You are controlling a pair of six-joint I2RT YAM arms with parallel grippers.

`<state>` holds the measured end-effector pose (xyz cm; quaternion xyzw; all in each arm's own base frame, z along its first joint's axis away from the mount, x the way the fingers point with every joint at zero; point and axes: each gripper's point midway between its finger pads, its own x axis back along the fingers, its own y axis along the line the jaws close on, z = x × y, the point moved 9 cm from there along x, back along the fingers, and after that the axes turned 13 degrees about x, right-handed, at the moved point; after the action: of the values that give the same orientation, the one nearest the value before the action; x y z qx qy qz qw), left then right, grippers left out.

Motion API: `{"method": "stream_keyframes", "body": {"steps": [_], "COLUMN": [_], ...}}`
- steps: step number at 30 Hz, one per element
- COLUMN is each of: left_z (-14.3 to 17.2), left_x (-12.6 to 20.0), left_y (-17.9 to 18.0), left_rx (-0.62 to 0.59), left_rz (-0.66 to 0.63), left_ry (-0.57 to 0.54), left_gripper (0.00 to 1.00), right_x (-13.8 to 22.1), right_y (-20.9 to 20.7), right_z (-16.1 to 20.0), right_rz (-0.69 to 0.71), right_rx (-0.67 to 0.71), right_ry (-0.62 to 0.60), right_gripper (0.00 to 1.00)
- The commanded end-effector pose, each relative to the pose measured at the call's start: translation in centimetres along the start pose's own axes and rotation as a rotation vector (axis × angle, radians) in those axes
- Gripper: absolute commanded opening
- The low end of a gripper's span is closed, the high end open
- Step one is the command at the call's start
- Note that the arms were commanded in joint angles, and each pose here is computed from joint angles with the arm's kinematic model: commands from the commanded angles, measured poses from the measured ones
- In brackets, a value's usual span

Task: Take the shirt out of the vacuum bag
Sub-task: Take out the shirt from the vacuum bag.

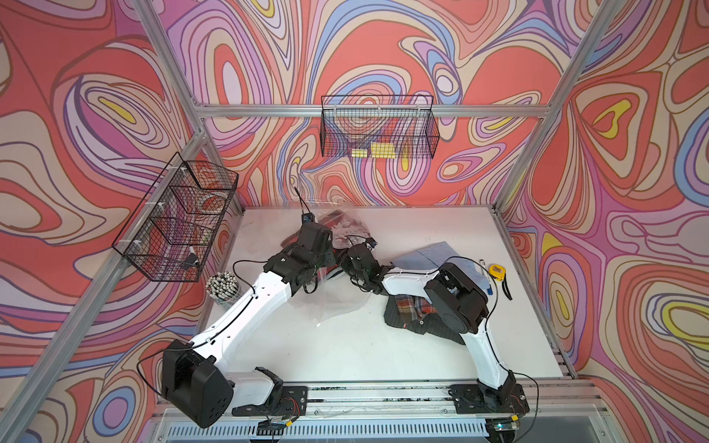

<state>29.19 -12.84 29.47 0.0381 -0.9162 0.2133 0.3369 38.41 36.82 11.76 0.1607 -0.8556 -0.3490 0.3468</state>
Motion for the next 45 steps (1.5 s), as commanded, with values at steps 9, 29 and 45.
{"method": "stream_keyframes", "body": {"steps": [9, 29, 45], "left_z": [0.1, 0.2, 0.4], "left_x": [0.1, -0.1, -0.4], "left_y": [0.3, 0.2, 0.2], "left_rx": [-0.011, -0.007, -0.01], "left_rz": [-0.002, 0.007, 0.004], "left_ry": [-0.01, 0.005, 0.01], "left_gripper": [0.0, 0.0, 0.0], "right_x": [-2.0, -2.9, -1.8], "right_y": [-1.3, -0.5, 1.0], "right_z": [0.2, -0.9, -2.0], "right_rz": [0.048, 0.124, 0.07], "right_rx": [-0.042, 0.006, 0.038], "right_ry": [0.025, 0.057, 0.028], "right_gripper": [0.68, 0.28, 0.0]}}
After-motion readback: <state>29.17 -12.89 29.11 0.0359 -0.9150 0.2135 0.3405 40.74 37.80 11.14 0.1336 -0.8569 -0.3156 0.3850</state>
